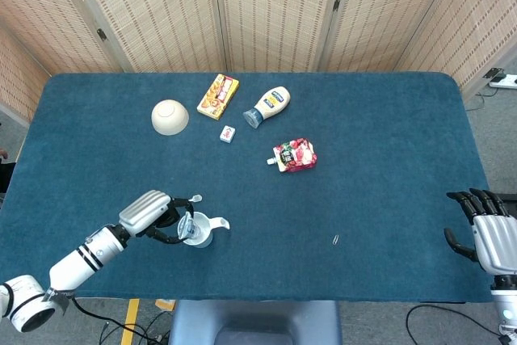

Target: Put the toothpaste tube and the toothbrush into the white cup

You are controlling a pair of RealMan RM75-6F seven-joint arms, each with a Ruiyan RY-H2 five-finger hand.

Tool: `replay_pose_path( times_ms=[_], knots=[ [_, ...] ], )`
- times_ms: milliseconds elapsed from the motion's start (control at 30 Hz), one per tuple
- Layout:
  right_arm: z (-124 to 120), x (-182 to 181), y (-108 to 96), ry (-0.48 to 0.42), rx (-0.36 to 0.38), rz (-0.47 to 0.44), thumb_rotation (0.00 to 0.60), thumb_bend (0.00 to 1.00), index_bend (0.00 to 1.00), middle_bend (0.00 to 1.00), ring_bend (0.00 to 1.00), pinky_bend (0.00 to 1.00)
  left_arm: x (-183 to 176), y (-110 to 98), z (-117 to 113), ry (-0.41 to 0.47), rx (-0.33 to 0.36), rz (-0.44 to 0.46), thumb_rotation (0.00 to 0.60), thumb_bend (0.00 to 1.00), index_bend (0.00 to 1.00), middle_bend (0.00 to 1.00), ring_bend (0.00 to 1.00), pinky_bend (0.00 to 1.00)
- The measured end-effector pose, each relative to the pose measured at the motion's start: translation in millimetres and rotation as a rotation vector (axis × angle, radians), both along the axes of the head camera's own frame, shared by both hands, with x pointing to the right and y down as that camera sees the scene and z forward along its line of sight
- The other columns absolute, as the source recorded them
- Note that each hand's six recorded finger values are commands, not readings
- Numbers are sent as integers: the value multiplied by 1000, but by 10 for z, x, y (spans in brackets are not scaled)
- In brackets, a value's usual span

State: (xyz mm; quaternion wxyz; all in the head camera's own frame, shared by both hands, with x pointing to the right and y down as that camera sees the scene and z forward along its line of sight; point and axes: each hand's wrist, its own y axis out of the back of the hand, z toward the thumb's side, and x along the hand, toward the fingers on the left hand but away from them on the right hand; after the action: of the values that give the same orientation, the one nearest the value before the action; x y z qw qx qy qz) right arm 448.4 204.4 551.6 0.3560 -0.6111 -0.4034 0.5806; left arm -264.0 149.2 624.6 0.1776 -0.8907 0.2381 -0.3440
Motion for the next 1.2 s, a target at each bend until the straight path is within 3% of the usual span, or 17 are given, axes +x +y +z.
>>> replay_pose_path(
  times_ms=[467, 767, 933, 1067, 1200],
  knots=[
    [-20, 4, 10, -2, 6, 6, 600, 263, 246, 262, 136, 139, -111, -81, -74, 7, 13, -61, 600, 376, 282, 1000, 912, 968],
    [-28, 2, 11, -2, 7, 5, 600, 263, 246, 262, 136, 140, -347, -296, -260, 134, -11, -255, 600, 376, 306, 1000, 912, 968],
    [-25, -11, 4, -3, 7, 1, 600, 263, 246, 262, 136, 140, -602, -489, -373, 203, 21, -412, 600, 376, 341, 1000, 912, 968],
    [-24, -14, -1, -4, 7, 1, 600, 263, 246, 262, 136, 140, -835, -624, -341, 190, 51, -521, 600, 376, 366, 1000, 912, 968],
    [-28, -15, -1, -4, 8, 0, 600, 263, 246, 262, 136, 139, -1063, -704, -156, 87, 64, -579, 600, 376, 405, 1000, 912, 968]
  ],
)
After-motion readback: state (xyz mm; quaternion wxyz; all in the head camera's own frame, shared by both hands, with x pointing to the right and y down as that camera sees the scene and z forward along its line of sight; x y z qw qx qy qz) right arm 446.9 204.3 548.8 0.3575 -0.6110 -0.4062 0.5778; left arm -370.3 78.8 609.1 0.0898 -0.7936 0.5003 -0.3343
